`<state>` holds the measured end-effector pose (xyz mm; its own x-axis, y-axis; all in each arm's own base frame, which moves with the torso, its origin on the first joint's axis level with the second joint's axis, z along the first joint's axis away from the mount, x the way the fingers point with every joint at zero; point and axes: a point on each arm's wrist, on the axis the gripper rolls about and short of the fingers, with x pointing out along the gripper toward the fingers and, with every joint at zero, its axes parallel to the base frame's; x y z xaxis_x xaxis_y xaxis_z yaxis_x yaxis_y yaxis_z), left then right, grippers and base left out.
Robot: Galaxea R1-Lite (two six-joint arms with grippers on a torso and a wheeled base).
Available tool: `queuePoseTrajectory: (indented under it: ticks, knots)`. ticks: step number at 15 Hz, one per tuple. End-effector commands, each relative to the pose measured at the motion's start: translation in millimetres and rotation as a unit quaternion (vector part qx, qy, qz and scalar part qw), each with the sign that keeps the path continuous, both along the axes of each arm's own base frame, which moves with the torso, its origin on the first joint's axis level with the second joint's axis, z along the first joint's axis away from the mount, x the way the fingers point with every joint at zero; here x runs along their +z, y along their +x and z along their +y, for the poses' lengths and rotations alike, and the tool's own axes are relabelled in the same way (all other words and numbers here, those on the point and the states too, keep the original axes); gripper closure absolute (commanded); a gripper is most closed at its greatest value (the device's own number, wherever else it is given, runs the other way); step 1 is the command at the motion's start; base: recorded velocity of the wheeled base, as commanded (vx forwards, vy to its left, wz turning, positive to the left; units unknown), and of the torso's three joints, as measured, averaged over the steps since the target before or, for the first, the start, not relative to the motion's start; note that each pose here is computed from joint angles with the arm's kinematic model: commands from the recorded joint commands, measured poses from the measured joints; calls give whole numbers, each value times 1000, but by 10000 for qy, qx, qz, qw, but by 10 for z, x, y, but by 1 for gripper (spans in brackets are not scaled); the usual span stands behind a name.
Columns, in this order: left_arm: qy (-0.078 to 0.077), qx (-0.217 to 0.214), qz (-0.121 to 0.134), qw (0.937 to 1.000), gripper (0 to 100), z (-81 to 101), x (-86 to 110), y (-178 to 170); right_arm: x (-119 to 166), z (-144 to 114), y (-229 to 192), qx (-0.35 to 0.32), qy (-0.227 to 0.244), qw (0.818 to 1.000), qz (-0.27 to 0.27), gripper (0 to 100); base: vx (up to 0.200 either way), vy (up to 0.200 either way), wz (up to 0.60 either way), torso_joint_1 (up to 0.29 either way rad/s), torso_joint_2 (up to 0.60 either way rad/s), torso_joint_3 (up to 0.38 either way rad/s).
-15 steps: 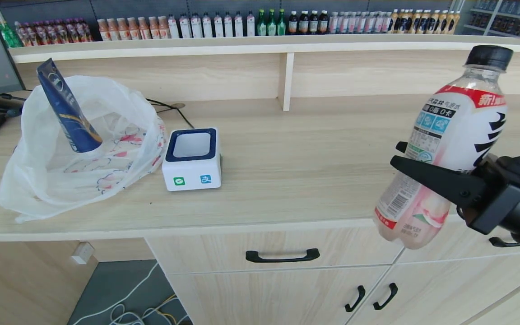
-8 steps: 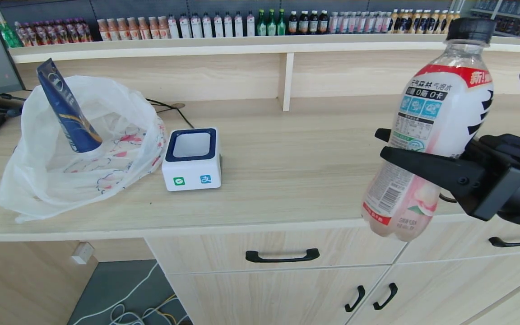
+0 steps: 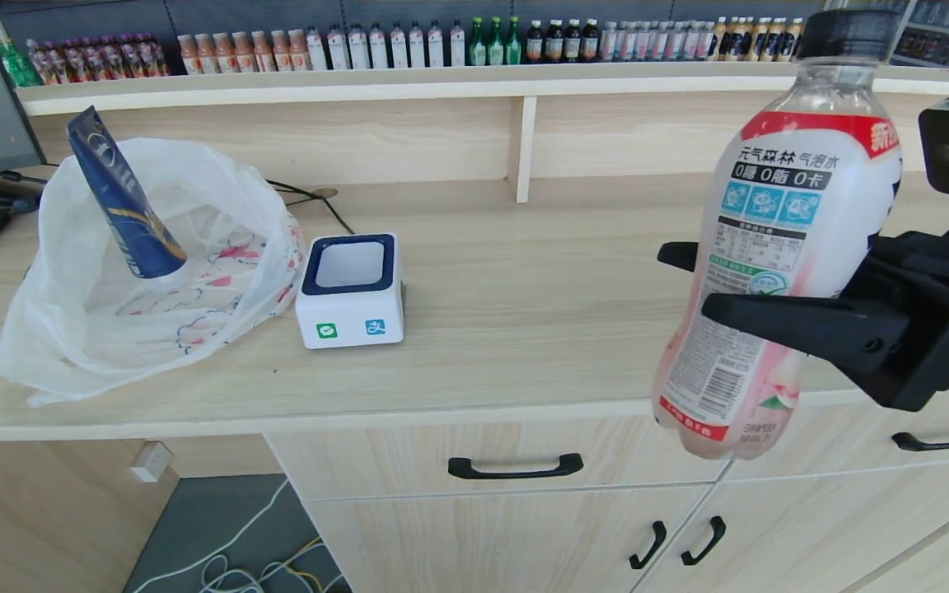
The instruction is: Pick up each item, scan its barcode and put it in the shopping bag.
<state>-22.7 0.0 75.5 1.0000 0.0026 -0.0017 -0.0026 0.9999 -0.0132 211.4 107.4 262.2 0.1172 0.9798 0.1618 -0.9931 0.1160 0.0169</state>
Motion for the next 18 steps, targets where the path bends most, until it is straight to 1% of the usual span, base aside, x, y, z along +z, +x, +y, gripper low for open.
queuePoseTrajectory:
  ticks: [1,3,6,9,12,18]
  knots:
    - [-3,3,-1,10000,0,0,0,0,38,31,64,62,18,10000,16,100,0,0,0,0,0,0]
    - [-3,3,-1,10000,0,0,0,0,176,73,121,218,118,9997,72,100,0,0,0,0,0,0]
    - [-3,3,-1,10000,0,0,0,0,303,109,182,499,138,9986,105,100,0,0,0,0,0,0]
    - [-3,3,-1,10000,0,0,0,0,406,205,269,685,173,9975,-47,100,0,0,0,0,0,0]
    - [-3,3,-1,10000,0,0,0,0,445,269,231,866,212,9960,102,100,0,0,0,0,0,0]
    - [-3,3,-1,10000,0,0,0,0,446,341,171,1038,213,9943,122,100,0,0,0,0,0,0]
